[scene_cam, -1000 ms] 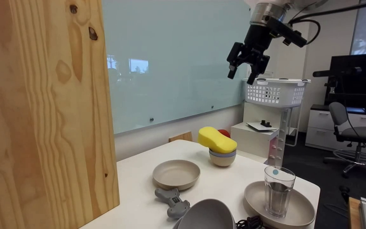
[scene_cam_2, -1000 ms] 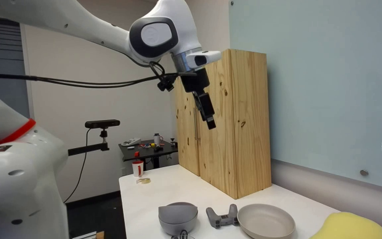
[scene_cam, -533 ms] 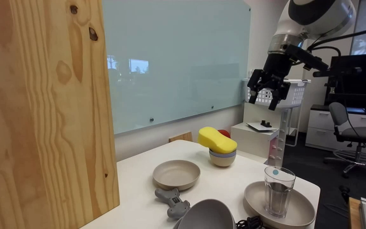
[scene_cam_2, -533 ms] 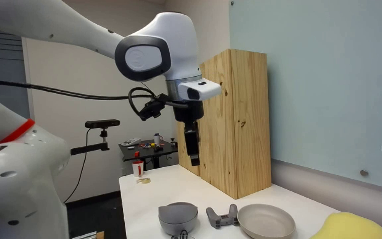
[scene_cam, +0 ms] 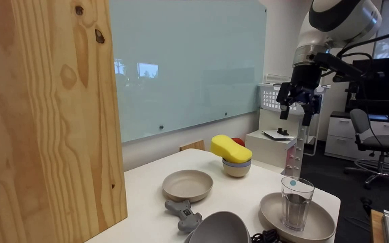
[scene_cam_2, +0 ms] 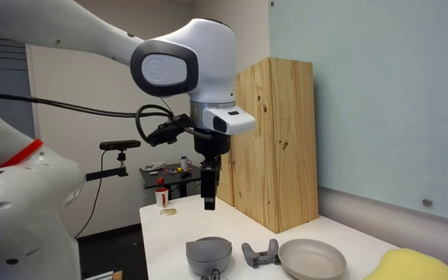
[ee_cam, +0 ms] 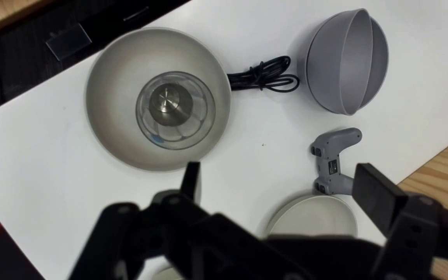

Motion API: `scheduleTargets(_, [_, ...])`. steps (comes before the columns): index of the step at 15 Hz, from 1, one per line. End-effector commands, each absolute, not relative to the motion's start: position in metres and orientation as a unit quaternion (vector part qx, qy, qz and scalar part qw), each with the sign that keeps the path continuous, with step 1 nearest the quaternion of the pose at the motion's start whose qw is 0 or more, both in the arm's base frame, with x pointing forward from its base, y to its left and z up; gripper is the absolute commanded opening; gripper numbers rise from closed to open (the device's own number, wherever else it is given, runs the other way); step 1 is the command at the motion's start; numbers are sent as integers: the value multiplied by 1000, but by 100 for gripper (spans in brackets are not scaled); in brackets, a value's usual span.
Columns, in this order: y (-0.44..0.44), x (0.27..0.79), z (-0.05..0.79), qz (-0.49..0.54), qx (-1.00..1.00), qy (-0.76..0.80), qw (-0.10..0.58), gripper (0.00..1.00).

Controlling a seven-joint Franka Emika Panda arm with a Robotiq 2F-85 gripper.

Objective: Remove the glass cup from the grey plate.

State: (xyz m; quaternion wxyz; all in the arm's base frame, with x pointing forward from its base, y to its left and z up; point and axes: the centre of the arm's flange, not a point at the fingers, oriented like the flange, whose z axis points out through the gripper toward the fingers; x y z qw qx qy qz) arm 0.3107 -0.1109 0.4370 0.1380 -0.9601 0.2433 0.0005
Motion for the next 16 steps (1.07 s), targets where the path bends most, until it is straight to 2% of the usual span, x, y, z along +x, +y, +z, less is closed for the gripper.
scheduleTargets(1, [-138, 298, 411, 17, -968, 230, 100, 100])
scheduleTargets(6, [-144, 312, 407, 27, -991, 122, 56, 100])
scheduleTargets(8, [-140, 323, 411, 28, -994, 85, 58, 100])
scheduleTargets(9, [-136, 309, 417, 20, -990, 126, 62, 100])
scheduleTargets(14, [-133, 317, 416, 21, -993, 100, 60, 100])
scheduleTargets(16, [-138, 325, 399, 27, -997, 55, 56, 100])
